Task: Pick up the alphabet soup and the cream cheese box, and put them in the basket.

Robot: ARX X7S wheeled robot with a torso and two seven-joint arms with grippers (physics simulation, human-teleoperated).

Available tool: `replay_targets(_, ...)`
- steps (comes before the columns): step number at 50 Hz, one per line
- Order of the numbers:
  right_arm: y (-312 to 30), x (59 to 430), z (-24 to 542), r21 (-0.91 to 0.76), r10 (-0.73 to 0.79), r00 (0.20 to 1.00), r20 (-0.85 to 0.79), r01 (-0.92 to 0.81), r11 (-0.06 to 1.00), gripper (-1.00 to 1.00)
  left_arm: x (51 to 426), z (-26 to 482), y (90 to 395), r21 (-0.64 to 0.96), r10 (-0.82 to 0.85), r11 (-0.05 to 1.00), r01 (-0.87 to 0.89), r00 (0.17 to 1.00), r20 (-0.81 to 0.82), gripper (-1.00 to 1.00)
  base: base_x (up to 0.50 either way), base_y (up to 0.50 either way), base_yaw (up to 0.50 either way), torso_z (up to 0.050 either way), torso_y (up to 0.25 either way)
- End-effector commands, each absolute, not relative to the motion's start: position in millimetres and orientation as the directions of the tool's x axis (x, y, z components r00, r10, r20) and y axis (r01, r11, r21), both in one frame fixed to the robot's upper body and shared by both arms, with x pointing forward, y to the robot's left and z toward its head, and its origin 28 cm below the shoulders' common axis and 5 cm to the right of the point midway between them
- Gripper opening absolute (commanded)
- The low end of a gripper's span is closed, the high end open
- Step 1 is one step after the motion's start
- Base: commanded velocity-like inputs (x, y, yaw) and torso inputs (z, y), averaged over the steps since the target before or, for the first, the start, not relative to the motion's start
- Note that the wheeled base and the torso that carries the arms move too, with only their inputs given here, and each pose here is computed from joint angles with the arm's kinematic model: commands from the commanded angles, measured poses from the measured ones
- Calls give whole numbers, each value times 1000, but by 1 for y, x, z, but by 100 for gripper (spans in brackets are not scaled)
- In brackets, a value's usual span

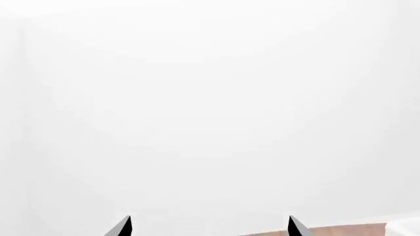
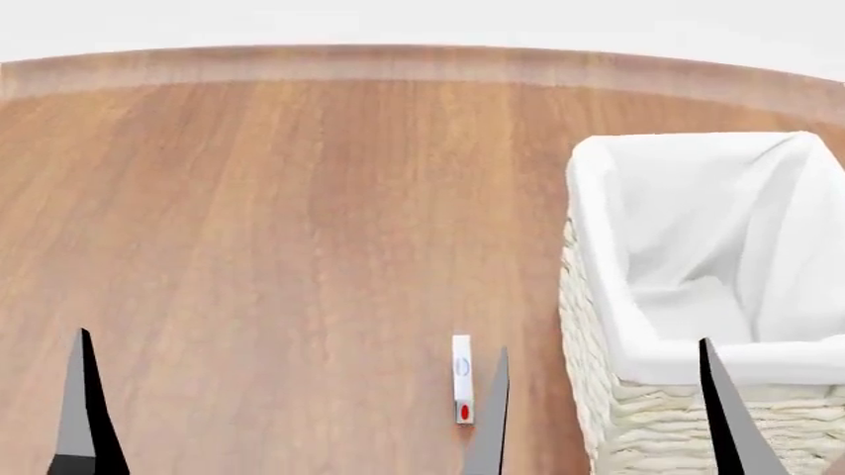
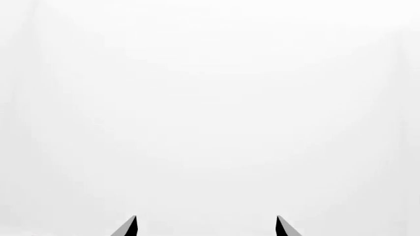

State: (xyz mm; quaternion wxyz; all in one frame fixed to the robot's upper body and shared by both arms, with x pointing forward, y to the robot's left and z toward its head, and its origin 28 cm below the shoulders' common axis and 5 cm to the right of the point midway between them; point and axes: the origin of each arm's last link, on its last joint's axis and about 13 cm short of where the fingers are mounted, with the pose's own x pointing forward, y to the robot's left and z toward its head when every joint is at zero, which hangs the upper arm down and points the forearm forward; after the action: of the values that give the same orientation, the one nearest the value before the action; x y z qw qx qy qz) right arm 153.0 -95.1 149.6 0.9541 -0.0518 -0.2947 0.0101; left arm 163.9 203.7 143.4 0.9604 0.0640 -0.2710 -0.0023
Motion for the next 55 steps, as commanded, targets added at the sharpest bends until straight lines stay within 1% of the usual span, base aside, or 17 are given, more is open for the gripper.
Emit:
replay_targets(1,-95,154,149,-105,49,827,560,11,994,100,165,143,203,125,-40,992,-30,855,516,100,0,0,0,0,-172)
replay_targets(47,-94,153,150,-109,50,826,561,14,994,100,163,143,205,115,-29,993,-36,853,521,100,0,0,0,0,-173)
replay_targets(51,-94,154,149,-113,42,830,556,25,993,100,162,142,206,106,-23,994,-37,854,519,100,0,0,0,0,0)
replay_targets(52,-94,155,150,-106,21,830,557,46,993,100,162,142,206,101,-25,994,-33,854,519,100,0,0,0,0,0)
replay_targets(55,-95,154,149,-100,25,828,561,38,994,100,162,143,205,102,-27,994,-31,852,522,100,0,0,0,0,0)
